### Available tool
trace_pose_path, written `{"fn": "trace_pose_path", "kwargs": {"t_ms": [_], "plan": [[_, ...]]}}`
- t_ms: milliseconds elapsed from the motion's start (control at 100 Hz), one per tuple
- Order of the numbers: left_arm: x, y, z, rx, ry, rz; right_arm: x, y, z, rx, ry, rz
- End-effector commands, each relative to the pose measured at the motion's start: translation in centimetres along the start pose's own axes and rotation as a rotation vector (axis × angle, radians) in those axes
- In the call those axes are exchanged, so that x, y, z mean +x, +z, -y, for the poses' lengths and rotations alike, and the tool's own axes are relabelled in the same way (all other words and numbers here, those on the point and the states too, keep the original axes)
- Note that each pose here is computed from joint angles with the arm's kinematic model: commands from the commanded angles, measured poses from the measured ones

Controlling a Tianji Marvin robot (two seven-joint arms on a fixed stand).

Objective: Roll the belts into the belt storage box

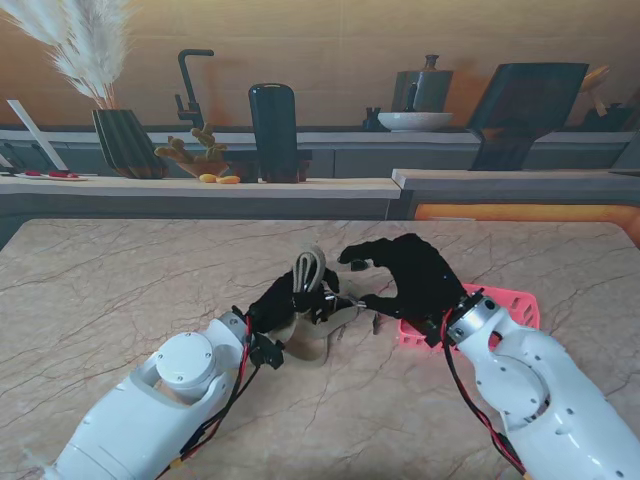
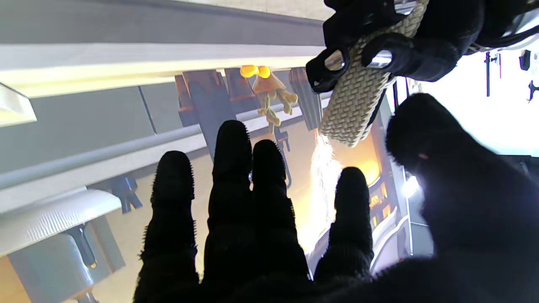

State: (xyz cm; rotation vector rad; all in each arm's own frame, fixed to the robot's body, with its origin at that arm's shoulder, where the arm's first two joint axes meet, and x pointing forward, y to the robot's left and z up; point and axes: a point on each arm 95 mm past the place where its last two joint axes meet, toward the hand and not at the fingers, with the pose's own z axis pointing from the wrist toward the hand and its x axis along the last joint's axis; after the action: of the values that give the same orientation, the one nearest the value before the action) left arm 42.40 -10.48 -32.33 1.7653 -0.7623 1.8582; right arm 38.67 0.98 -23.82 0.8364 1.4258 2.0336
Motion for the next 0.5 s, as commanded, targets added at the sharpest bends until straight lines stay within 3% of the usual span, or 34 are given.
{"fn": "trace_pose_path", "kwargs": {"t_ms": [0, 250, 490], "plan": [[-0.2, 0.0, -0.2, -0.014, 0.011, 0.004, -0.2, -0.3, -0.4, 0.006, -0.006, 0.007], [-0.5, 0.2, -0.7, -0.104, 0.081, 0.012, -1.1, 0.3, -0.4, 0.082, 0.023, 0.029], [-0.9, 0.3, -1.3, -0.177, 0.156, 0.015, -1.6, 1.8, -0.4, 0.206, 0.089, 0.000]]}}
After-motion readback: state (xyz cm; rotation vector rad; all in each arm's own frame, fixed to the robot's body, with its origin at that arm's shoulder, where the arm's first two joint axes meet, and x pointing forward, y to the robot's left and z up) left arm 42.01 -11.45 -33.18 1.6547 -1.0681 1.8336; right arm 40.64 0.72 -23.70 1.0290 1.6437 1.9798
